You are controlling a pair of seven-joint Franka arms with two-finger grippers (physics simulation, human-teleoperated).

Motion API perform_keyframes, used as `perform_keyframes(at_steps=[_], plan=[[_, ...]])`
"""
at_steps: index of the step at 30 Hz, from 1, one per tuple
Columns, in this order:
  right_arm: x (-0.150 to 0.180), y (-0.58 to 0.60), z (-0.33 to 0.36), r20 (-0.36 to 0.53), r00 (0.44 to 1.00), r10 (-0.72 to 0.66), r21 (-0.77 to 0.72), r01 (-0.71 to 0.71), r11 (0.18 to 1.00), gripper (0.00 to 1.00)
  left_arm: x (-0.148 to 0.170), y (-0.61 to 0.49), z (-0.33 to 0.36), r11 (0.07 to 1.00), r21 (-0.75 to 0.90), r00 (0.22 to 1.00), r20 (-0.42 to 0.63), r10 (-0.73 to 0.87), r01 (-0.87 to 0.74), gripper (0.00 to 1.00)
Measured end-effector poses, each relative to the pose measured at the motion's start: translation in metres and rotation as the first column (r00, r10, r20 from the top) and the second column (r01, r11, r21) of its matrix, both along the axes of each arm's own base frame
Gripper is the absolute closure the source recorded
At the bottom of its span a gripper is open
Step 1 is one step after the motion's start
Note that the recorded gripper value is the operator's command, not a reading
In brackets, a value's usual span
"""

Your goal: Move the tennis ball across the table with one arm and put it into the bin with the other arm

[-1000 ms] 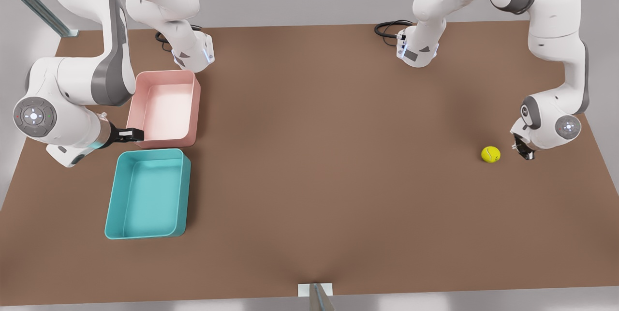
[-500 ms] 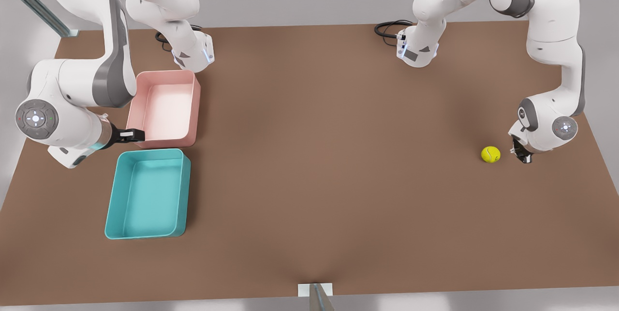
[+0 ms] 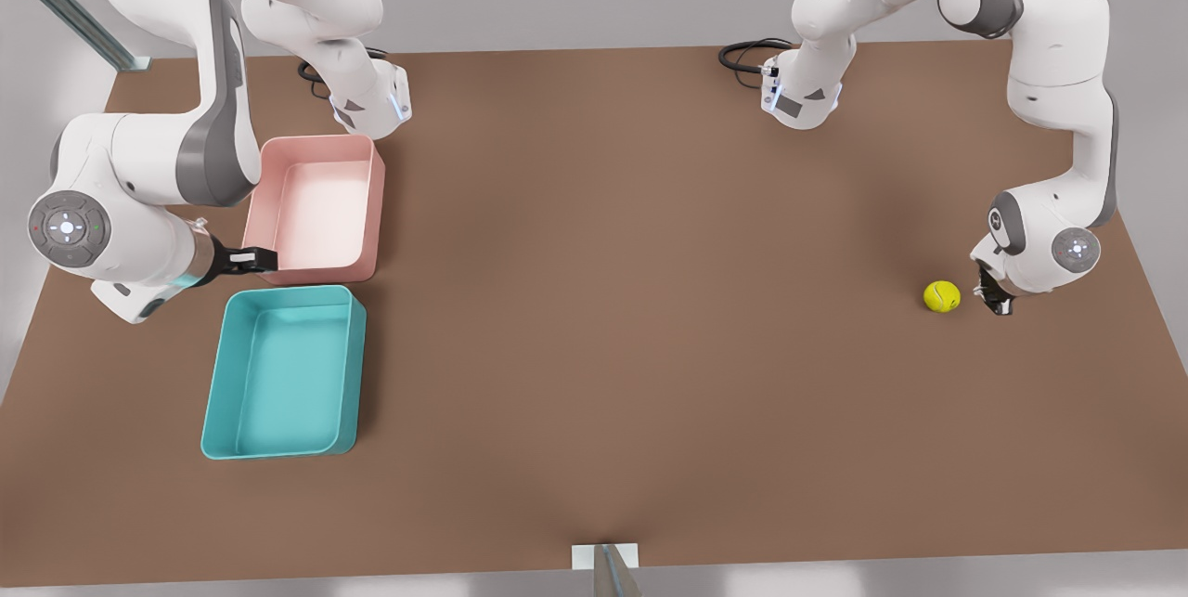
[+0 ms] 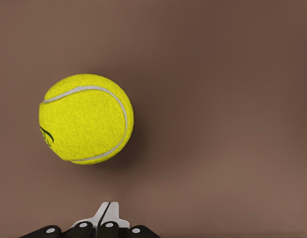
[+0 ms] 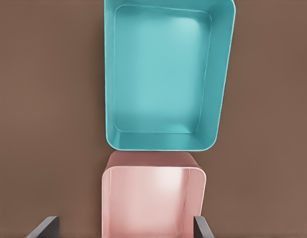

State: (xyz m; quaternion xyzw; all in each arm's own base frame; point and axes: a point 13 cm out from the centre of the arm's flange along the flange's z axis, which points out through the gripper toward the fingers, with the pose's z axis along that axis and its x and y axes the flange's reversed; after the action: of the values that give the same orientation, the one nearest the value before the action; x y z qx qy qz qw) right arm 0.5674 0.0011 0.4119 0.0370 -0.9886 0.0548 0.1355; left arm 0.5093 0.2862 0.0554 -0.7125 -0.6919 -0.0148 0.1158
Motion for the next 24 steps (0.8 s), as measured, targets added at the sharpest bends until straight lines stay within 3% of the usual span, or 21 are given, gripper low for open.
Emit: perform_keyframes(at_steps=[8,11,13,16,18,20,23,24], plan=[[0.000,0.000,-0.001,-0.001,1.000,0.001,0.000,-0.001,1.000,0.00,-0.001,-0.002,0.000,0.999,-0.008,0.999,-0.013,-0.034,0.034,0.79],[0.000,0.000,-0.001,-0.001,1.000,0.000,0.001,0.000,1.000,0.00,0.017,-0.036,0.001,0.996,-0.007,0.996,-0.009,-0.088,0.088,0.79],[0.000,-0.001,-0.001,-0.001,1.000,0.000,0.001,0.000,1.000,0.00,0.048,-0.116,0.001,0.983,-0.010,0.983,0.002,-0.183,0.183,0.79],[0.000,0.000,-0.001,-0.002,1.000,0.001,0.000,-0.001,1.000,0.00,0.086,-0.327,0.036,0.949,-0.034,0.947,0.081,-0.310,0.313,0.79],[0.000,0.000,-0.001,-0.002,1.000,0.001,0.000,-0.001,1.000,0.00,0.090,-0.399,0.069,0.979,-0.105,0.978,0.129,-0.161,0.175,0.79],[0.000,-0.001,0.000,-0.001,1.000,0.000,-0.001,0.000,1.000,0.00,0.098,-0.377,0.089,0.987,-0.151,0.988,0.128,0.080,-0.061,0.79],[0.000,-0.003,0.000,0.000,1.000,-0.002,0.002,0.002,1.000,0.00,0.159,-0.322,0.208,0.879,-0.269,0.872,0.192,0.449,-0.393,0.79],[0.000,-0.003,0.000,0.000,1.000,-0.002,0.002,0.002,1.000,0.00,0.178,-0.309,0.264,0.821,-0.317,0.812,0.201,0.548,-0.476,0.72]])
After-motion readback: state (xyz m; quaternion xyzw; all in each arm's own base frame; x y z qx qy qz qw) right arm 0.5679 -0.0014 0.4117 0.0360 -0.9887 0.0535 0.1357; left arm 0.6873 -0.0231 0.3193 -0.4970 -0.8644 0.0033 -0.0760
